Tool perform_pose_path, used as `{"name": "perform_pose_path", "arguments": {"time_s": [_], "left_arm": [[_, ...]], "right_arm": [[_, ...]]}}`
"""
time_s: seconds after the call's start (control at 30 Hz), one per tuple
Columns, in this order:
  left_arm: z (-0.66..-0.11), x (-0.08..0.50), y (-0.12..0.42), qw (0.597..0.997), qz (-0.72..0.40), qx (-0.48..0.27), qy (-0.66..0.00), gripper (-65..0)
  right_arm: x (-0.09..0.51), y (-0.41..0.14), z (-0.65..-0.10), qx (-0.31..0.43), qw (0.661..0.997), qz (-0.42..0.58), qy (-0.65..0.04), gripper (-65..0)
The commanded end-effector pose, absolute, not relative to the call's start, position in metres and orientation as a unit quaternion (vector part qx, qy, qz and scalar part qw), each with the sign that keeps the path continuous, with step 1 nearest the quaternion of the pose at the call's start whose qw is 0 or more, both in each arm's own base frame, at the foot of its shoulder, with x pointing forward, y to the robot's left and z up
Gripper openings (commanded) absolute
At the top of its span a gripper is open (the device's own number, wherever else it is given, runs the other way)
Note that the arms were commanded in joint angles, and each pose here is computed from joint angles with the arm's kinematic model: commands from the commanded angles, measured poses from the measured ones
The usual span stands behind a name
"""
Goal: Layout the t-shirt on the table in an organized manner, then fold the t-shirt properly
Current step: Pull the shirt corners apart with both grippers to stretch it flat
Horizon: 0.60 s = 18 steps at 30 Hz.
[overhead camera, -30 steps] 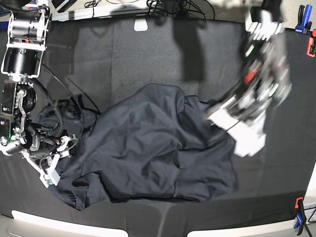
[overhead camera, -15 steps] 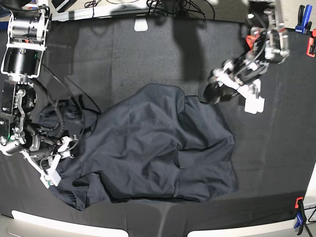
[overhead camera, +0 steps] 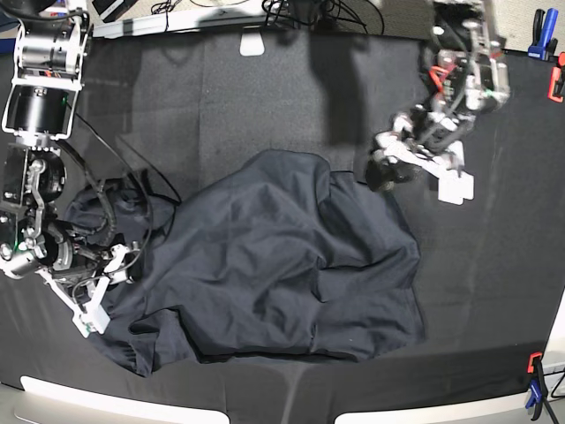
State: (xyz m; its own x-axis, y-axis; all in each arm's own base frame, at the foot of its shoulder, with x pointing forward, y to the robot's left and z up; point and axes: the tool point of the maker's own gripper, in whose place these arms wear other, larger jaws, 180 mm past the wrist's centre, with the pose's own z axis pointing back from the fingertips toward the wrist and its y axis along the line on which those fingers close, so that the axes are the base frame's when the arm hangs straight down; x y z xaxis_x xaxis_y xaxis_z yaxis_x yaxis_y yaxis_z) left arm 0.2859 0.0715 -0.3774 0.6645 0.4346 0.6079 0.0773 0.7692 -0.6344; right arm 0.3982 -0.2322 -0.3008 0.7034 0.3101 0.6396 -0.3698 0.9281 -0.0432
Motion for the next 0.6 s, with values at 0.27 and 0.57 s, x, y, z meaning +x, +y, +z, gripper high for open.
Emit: {"name": "perform_pose_path", "arguments": {"time_s": [0.27,0.57], "left_arm": [[-0.363,0.309,0.077,0.850,0.079,-0.279,-0.440,-34.3],[-0.375,0.315,0.086,0.869,0.093,-0.244,-0.420,-34.3]], "right_arm": [[0.408,-0.236,-0.281,0.037,0.912,0.188,-0.363,-36.8],[0.408,-0.237,-0.281,0.036,0.912,0.188,-0.363,-36.8]]}}
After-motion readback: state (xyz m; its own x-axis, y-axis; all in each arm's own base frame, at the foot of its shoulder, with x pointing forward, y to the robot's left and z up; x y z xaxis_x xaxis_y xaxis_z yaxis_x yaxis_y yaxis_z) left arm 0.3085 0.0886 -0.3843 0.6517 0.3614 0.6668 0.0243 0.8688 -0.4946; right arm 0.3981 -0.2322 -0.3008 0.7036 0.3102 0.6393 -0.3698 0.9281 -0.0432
